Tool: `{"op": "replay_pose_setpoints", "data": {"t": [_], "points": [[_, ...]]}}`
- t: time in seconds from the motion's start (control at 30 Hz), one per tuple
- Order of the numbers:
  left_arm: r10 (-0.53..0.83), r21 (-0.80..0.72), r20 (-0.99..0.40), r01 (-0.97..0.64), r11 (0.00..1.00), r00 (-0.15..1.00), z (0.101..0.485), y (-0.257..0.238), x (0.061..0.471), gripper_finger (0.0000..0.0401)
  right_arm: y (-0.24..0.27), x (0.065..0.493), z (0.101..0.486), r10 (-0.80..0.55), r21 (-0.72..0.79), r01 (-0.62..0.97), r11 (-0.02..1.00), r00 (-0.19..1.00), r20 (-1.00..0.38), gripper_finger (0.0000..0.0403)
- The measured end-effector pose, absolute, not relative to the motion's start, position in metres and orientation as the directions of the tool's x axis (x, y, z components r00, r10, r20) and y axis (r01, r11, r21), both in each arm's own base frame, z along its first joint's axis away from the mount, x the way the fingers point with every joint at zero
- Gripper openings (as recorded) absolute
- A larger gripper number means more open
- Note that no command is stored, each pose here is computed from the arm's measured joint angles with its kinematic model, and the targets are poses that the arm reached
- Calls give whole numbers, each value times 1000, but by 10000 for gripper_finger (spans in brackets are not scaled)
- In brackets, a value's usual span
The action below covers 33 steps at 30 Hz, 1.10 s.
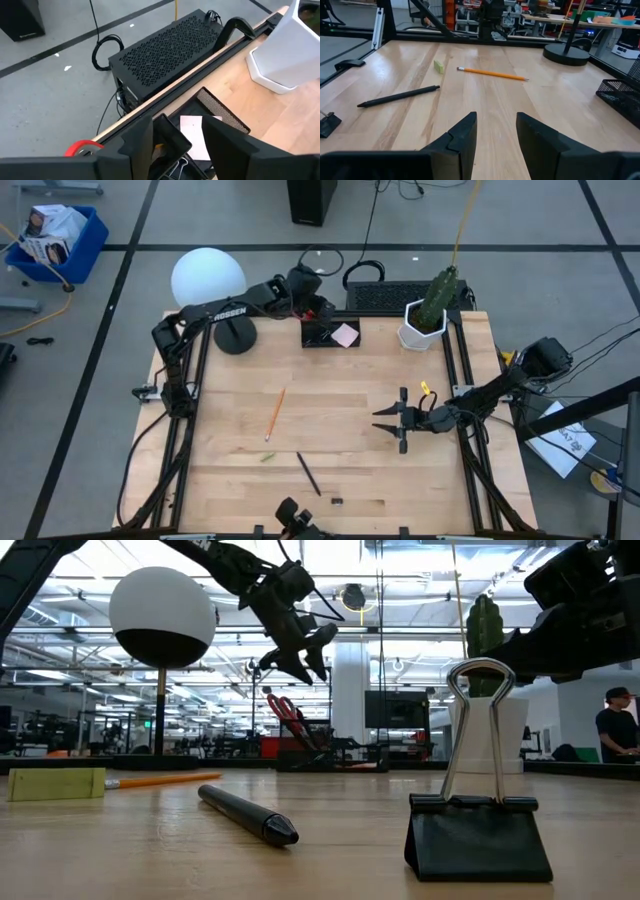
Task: Pick and place office supplies into organizer
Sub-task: Put the binder clip into the desk organizer
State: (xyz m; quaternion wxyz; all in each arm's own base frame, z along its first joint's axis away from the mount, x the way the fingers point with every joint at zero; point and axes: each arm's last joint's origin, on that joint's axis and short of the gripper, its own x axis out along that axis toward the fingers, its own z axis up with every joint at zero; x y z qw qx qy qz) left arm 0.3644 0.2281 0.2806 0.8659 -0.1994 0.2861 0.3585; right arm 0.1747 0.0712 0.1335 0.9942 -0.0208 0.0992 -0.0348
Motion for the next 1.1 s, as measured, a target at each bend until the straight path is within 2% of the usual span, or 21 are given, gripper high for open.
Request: {"op": "replay_pose_setpoints", "data": {"t": [0.1,0.27,0.37,0.43,0.57,0.7,0.8,1.0,1.1], "points": [[449,-179,-659,-706,685,603,282,222,364,184,71,175,133,-71,-49,62,997,978,-198,130],[219,-327,-704,-582,745,675,278,199,371,177,71,174,129,-73,-28,68,997,968,-239,130],[140,-341,-715,-516,786,685,276,175,381,165,71,173,127,-74,-10,74,997,964,-254,130],[126,-316,-726,-491,812,676,272,157,388,156,71,173,128,-68,22,76,997,965,-253,130],[149,-257,-710,-449,856,688,279,119,399,142,74,174,127,32,108,-3,994,963,-267,130],[185,-176,-654,-386,906,733,293,69,409,129,79,176,122,44,100,-13,995,949,-312,130],[198,-105,-637,-339,935,745,290,32,413,119,84,181,119,54,109,-18,994,941,-334,130],[108,-138,-559,-220,966,822,271,-19,408,104,116,202,115,147,160,-93,983,917,-371,130],[116,-157,-531,-231,960,840,262,-32,392,98,141,215,117,207,163,-157,974,909,-361,130]]}}
